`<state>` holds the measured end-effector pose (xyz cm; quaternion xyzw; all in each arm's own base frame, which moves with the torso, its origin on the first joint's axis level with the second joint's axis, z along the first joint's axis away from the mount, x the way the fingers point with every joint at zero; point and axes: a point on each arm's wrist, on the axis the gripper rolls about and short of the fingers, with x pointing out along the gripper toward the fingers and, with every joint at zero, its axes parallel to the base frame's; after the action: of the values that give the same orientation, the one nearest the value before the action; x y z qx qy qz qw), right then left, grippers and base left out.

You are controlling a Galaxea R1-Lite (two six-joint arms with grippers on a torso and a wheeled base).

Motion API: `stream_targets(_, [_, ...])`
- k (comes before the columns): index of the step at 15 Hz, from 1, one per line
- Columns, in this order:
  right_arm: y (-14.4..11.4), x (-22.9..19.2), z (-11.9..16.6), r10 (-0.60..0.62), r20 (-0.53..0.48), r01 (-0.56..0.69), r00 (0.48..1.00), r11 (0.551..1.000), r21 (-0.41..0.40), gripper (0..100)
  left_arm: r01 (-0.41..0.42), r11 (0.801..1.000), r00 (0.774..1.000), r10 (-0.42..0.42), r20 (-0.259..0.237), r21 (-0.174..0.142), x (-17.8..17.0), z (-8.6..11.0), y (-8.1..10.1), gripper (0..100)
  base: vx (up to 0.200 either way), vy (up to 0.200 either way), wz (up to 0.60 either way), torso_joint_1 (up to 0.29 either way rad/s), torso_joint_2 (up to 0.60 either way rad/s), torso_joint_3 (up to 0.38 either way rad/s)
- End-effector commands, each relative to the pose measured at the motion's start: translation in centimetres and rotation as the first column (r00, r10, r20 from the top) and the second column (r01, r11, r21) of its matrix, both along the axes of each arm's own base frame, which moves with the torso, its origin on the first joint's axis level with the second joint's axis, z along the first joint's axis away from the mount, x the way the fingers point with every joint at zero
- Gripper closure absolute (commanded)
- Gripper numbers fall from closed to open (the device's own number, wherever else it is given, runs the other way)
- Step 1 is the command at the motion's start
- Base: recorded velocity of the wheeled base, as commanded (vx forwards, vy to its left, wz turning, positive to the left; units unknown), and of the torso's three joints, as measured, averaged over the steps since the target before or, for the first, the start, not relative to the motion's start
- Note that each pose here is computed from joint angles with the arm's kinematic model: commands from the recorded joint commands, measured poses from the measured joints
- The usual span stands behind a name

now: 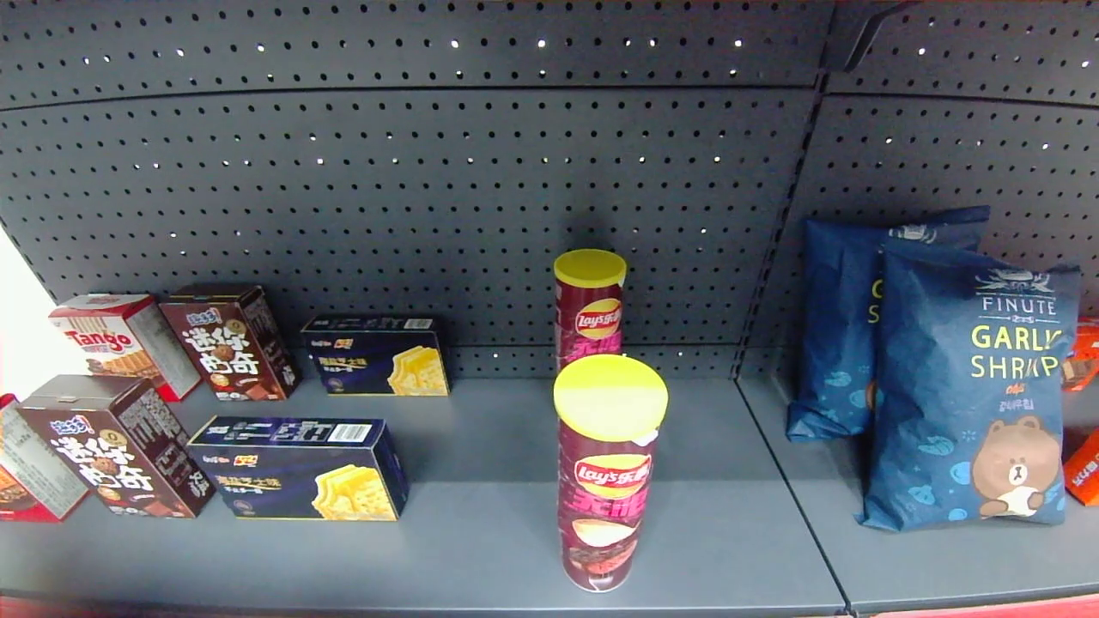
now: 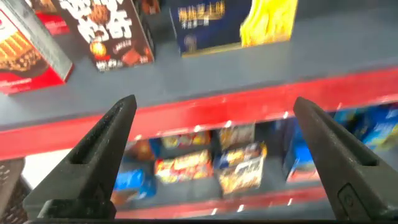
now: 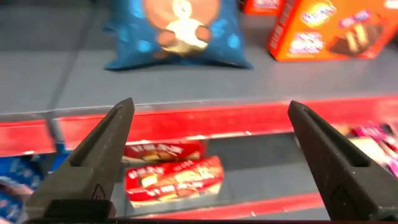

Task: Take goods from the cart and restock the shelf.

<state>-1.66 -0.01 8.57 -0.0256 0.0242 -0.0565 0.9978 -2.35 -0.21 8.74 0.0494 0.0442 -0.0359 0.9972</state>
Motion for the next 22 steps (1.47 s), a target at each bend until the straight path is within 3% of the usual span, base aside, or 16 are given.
stream_targets(1, [0.09,-0.13,-0.02,0.036,0.012,-0.036,0.999,0.999,0.003,0,0.013,1.0,0.999,-0.012,0.049,-0.023,-0.42,-0.26,0.02,0,0.0,0.0,0.0,0.0,0.0,0.0])
stream_targets(3, [0.03,-0.14,-0.01,0.006,0.015,-0.006,1.0,1.0,0.012,0,0.037,0.999,0.998,-0.035,0.05,-0.039,-0.11,-1.04,-0.03,0,0.0,0.0,0.0,0.0,0.0,0.0])
stream_targets(5, [-0.24,-0.16,-0.02,-0.113,0.02,0.113,0.993,0.993,0.018,0,0.038,0.998,0.996,-0.035,0.083,-0.039,0.11,-1.13,-0.03,0,0.0,0.0,0.0,0.0,0.0,0.0])
stream_targets(6, [-0.18,-0.15,-0.03,-0.084,0.018,0.084,0.996,0.996,0.014,0,0.04,0.998,0.996,-0.037,0.082,-0.038,0.11,-1.19,-0.04,0,0.0,0.0,0.0,0.0,0.0,0.0])
stream_targets(7, [0.03,-0.37,-0.06,0.073,0.041,-0.073,0.997,0.997,0.003,0,0.046,0.998,0.996,-0.043,0.083,-0.035,0.09,-1.15,-0.04,0,0.0,0.0,0.0,0.0,0.0,0.0])
stream_targets(8, [0.08,-0.77,-0.19,0.152,0.069,-0.152,0.986,0.988,-0.002,0,0.046,0.998,0.996,-0.043,0.082,-0.035,0.11,-1.19,-0.04,0,0.0,0.0,0.0,0.0,0.0,0.0])
stream_targets(9, [0.08,-0.84,-0.29,0.147,0.072,-0.148,0.987,0.989,0.01,0,0.046,0.998,0.996,-0.043,0.082,-0.035,0.11,-1.19,-0.04,0,0.0,0.0,0.0,0.0,0.0,0.0])
stream_targets(10, [0.05,-0.8,-0.32,0.134,0.078,-0.136,0.988,0.99,0.028,0,0.044,0.998,0.996,-0.041,0.08,-0.036,0.12,-1.19,-0.04,0,0.0,0.0,0.0,0.0,0.0,0.0])
stream_targets(12, [-0.34,-0.67,-0.42,-0.046,0.113,0.037,0.993,0.996,0.083,0,0.043,0.998,0.996,-0.04,0.082,-0.038,0.11,-1.15,-0.04,0,0.0,0.0,0.0,0.0,0.0,0.0])
stream_targets(14, [-0.09,-0.64,-0.42,0.067,0.107,-0.07,0.992,0.997,0.021,0,0.046,0.998,0.995,-0.043,0.085,-0.032,0.09,-1.13,-0.04,0,0.0,0.0,0.0,0.0,0.0,0.0])
stream_targets(15, [-0.1,-0.64,-0.42,0.061,0.105,-0.063,0.993,0.998,0.011,0,0.038,0.998,0.996,-0.035,0.083,-0.039,0.11,-1.13,-0.02,0,0.0,0.0,0.0,0.0,0.0,0.0])
stream_targets(20, [-0.38,-0.67,-0.39,-0.064,0.114,0.056,0.991,0.996,0.067,0,0.001,0.999,0.997,0.002,0.083,-0.039,0.11,-1.18,0.06,0,0.0,0.0,0.0,0.0,0.0,0.0])
stream_targets(22, [-0.57,-0.73,-0.4,-0.148,0.108,0.143,0.983,0.988,0.052,0,-0.028,0.999,0.996,0.031,0.083,-0.04,0.12,-1.18,0.12,0,0.0,0.0,0.0,0.0,0.0,0.0])
